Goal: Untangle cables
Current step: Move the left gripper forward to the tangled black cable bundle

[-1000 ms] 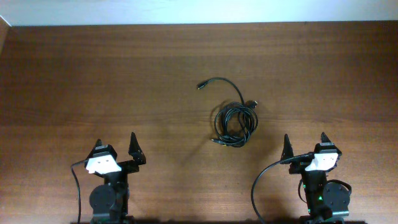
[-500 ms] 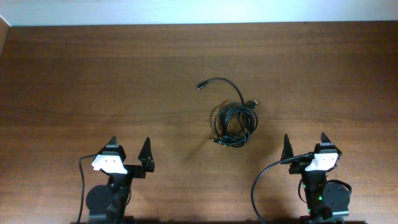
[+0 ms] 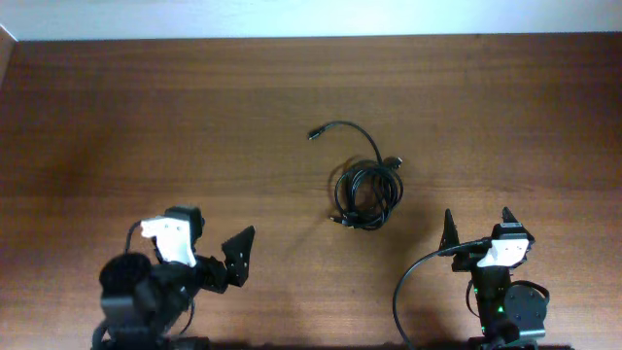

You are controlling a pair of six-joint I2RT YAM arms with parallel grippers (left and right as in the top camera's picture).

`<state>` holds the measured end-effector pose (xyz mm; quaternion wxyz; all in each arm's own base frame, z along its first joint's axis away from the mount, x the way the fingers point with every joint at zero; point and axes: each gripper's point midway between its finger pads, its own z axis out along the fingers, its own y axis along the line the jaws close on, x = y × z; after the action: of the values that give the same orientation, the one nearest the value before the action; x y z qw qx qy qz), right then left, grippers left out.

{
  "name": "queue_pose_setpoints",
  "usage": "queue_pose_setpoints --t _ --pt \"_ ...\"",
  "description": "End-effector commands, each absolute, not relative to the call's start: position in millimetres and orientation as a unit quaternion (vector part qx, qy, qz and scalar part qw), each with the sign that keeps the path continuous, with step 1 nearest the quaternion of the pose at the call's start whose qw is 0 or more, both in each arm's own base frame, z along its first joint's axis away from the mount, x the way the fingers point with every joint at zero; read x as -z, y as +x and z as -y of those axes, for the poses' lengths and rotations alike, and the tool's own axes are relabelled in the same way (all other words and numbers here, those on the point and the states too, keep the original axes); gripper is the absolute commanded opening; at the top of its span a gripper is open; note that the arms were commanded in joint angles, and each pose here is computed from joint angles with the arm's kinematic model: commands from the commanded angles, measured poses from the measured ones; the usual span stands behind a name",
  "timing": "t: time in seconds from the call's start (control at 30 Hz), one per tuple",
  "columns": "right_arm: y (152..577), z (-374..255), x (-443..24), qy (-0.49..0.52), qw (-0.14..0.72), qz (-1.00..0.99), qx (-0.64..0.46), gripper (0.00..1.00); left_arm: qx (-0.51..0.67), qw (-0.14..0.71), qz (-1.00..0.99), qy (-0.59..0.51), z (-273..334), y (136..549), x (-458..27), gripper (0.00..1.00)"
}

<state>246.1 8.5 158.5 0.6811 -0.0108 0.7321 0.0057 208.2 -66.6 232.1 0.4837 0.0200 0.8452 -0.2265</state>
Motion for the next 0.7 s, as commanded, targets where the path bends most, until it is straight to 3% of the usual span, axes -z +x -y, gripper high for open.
queue_pose_setpoints --t 0.0,0.27,0.47,0.67 --pt "246.1 -6.1 -155.7 -0.005 0.679 -0.734 0.0 0.98 0.268 0.446 -0.854 0.032 80.9 214.0 -245.3 0.99" --pt "246.1 -6.1 -155.7 -0.005 0.679 -0.734 0.0 0.98 0.326 0.332 -0.873 0.144 154.8 227.5 -216.3 0.99" --pt "246.1 -6.0 -155.7 -0.005 0.679 -0.734 0.0 0.98 0.349 0.232 -0.903 0.09 186.8 254.3 -166.7 0.99" --pt "246.1 -6.0 -155.7 -0.005 0.679 -0.734 0.0 0.98 0.225 0.172 -0.957 0.057 204.8 261.2 -85.3 0.97"
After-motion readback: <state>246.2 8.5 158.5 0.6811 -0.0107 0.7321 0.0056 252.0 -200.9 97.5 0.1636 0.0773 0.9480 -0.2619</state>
